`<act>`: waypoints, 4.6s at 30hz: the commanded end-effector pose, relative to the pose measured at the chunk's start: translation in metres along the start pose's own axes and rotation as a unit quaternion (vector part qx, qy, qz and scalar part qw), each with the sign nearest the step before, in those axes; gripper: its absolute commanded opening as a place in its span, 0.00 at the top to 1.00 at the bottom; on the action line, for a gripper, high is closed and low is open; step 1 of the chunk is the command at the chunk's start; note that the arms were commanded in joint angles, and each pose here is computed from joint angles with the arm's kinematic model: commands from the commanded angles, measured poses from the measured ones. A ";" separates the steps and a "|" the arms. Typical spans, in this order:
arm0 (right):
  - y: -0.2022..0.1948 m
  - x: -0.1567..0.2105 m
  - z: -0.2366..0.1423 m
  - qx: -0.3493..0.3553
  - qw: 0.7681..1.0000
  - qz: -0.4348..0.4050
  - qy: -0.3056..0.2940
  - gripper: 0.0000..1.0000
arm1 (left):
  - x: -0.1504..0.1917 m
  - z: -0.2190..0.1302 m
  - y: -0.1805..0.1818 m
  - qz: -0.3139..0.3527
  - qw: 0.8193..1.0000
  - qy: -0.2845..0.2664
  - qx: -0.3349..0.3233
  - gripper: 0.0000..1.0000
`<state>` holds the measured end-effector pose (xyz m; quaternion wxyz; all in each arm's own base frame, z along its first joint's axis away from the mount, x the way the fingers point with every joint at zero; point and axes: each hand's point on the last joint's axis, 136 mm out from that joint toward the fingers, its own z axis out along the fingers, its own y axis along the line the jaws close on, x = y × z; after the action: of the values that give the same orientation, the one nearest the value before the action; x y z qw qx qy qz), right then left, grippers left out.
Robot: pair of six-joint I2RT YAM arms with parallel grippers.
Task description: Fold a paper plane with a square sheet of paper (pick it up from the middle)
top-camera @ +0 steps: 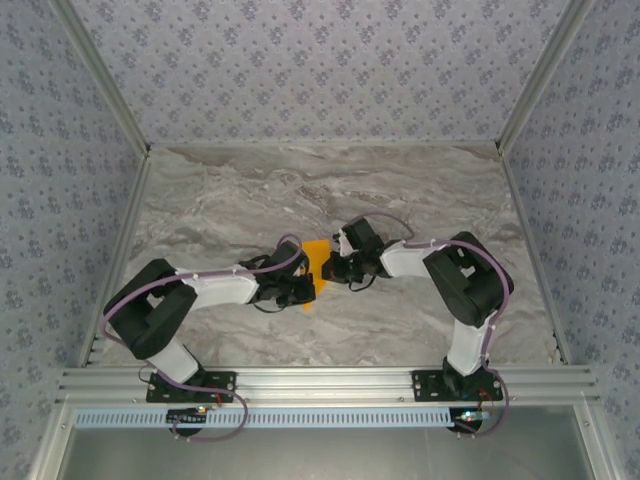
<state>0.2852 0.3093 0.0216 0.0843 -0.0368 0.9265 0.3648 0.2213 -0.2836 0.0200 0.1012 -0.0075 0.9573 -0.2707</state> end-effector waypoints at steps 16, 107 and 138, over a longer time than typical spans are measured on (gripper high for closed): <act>-0.027 0.006 0.011 0.042 0.999 0.026 0.021 0.94 | -0.021 0.008 -0.020 0.028 0.998 -0.007 0.064 0.98; -0.024 -0.022 -0.029 0.025 0.994 0.095 -0.042 0.63 | -0.061 -0.006 0.015 0.040 0.988 -0.076 -0.125 0.98; -0.003 -0.026 -0.015 -0.031 0.995 0.097 -0.023 0.75 | -0.050 -0.001 0.042 0.011 0.986 -0.065 -0.150 1.00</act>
<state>0.3060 0.2871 0.0331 0.0774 0.0605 0.9174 0.3858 0.2796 -0.2568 0.0211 0.1791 -0.0243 0.9729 -0.1441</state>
